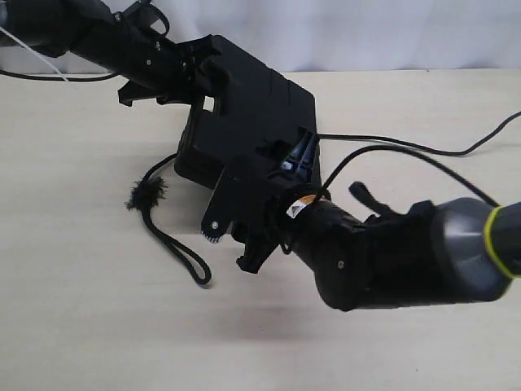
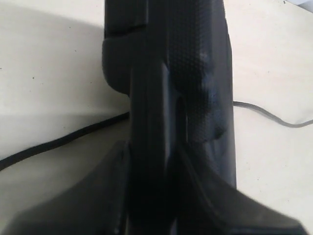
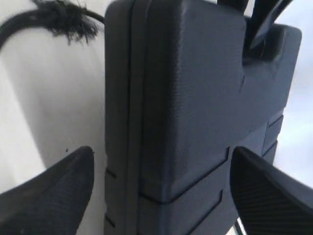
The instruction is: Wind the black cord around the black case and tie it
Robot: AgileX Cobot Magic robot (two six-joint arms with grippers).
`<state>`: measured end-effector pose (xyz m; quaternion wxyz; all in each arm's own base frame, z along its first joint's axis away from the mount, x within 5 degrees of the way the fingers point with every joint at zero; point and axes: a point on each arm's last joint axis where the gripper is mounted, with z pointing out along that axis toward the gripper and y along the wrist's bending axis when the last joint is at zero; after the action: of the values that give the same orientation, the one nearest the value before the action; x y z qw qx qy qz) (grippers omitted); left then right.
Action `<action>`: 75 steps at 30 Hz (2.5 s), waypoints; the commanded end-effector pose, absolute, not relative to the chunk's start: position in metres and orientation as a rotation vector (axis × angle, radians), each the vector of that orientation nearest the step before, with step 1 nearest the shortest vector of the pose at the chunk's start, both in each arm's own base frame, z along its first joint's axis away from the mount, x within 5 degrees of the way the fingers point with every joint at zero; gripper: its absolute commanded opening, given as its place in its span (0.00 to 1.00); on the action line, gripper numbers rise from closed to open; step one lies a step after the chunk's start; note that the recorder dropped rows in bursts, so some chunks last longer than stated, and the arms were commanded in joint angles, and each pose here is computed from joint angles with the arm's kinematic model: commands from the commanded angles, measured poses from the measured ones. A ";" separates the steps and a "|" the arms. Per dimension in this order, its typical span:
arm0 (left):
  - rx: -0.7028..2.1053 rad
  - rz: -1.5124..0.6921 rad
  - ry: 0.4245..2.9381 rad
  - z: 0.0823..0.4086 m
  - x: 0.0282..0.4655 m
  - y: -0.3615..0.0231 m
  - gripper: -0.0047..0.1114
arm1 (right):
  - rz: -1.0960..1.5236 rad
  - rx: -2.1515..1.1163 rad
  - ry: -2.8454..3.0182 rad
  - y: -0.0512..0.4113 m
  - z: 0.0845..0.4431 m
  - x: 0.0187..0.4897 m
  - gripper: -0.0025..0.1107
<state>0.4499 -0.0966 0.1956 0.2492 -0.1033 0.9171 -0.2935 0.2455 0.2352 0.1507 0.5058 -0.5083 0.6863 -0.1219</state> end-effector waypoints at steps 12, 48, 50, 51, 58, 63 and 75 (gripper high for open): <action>-0.265 -0.818 2.473 0.207 0.450 -0.097 0.04 | -0.371 -0.996 1.518 0.250 0.115 0.253 0.67; 0.453 -0.456 2.451 0.250 0.425 -0.087 0.36 | -0.569 -0.652 1.742 0.226 0.133 0.277 0.06; 0.551 -0.320 2.423 0.269 0.417 -0.080 0.37 | -0.513 -0.655 1.765 0.225 0.141 0.273 0.06; 0.590 -0.264 2.407 0.279 0.412 -0.077 0.37 | -0.489 -0.632 1.778 0.222 0.146 0.272 0.06; 0.651 -0.195 2.421 0.285 0.406 -0.072 0.37 | -0.466 -0.552 1.881 0.200 0.145 0.279 0.06; 0.994 0.029 2.454 0.273 0.400 -0.070 0.54 | -0.473 -0.514 1.927 0.194 0.142 0.279 0.06; 2.391 0.485 1.574 0.157 0.346 -0.098 0.54 | -0.378 -0.472 1.991 0.166 0.165 0.296 0.06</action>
<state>0.3452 -0.0960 0.1674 0.0829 0.7835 0.6030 0.1248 0.2938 0.1693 0.1547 0.4897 -0.2033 0.8344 -0.1505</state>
